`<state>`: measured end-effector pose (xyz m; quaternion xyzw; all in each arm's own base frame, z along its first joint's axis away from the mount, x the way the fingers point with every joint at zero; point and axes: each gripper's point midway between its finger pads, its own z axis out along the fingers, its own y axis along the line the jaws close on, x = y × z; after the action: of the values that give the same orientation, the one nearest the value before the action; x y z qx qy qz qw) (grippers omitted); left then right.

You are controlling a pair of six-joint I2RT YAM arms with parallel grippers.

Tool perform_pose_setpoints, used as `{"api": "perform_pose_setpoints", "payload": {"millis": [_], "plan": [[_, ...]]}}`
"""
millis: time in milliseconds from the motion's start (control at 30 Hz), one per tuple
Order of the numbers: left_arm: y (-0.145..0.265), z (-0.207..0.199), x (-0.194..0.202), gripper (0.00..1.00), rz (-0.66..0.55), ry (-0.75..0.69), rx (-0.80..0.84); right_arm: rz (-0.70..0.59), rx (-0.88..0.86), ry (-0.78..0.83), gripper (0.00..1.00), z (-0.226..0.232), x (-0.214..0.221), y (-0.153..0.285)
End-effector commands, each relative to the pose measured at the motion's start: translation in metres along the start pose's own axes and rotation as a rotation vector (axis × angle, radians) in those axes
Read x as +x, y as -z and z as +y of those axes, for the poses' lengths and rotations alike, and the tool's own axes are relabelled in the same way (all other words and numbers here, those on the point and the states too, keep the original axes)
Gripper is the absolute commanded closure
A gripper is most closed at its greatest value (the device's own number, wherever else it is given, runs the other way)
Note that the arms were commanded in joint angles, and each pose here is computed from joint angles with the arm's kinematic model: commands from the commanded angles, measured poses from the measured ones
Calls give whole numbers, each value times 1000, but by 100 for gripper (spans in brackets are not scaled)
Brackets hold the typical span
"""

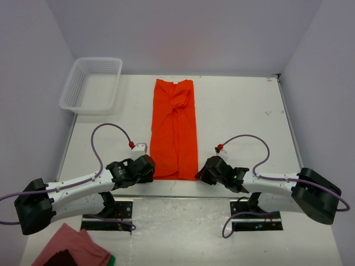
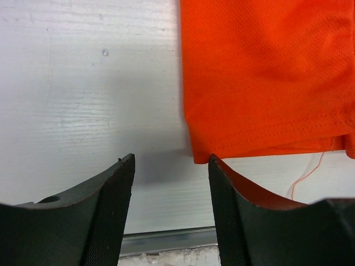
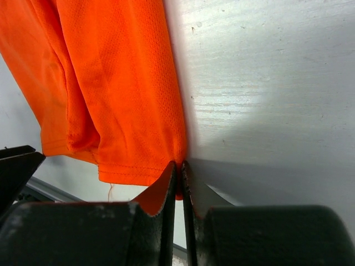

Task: Fold and stack the t-shirts
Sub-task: Grab the bottom of the folded rectangular tshirt with both arms

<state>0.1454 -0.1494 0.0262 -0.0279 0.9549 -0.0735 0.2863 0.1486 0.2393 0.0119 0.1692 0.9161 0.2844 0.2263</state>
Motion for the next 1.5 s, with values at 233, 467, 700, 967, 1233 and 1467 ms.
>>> {"api": "perform_pose_setpoints", "payload": {"millis": [233, 467, 700, 967, 1233, 1467], "plan": [[12, -6, -18, 36, -60, 64, 9, 24, 121, 50, 100, -31, 8, -4], [15, -9, -20, 26, -73, 99, 50, 20, 122, 58, 100, -34, 7, -2], [1, -24, -15, 47, -57, 130, 154, 10, 114, 62, 100, -34, 5, 1], [-13, -17, -11, 46, -29, 171, 200, 5, 116, 68, 100, -38, 5, 4], [-7, -19, -14, 35, -32, 175, 216, 15, 120, 73, 100, -36, 7, 1], [-1, -13, -19, 38, -50, 183, 195, 18, 117, 79, 100, -35, 8, 0]]}}
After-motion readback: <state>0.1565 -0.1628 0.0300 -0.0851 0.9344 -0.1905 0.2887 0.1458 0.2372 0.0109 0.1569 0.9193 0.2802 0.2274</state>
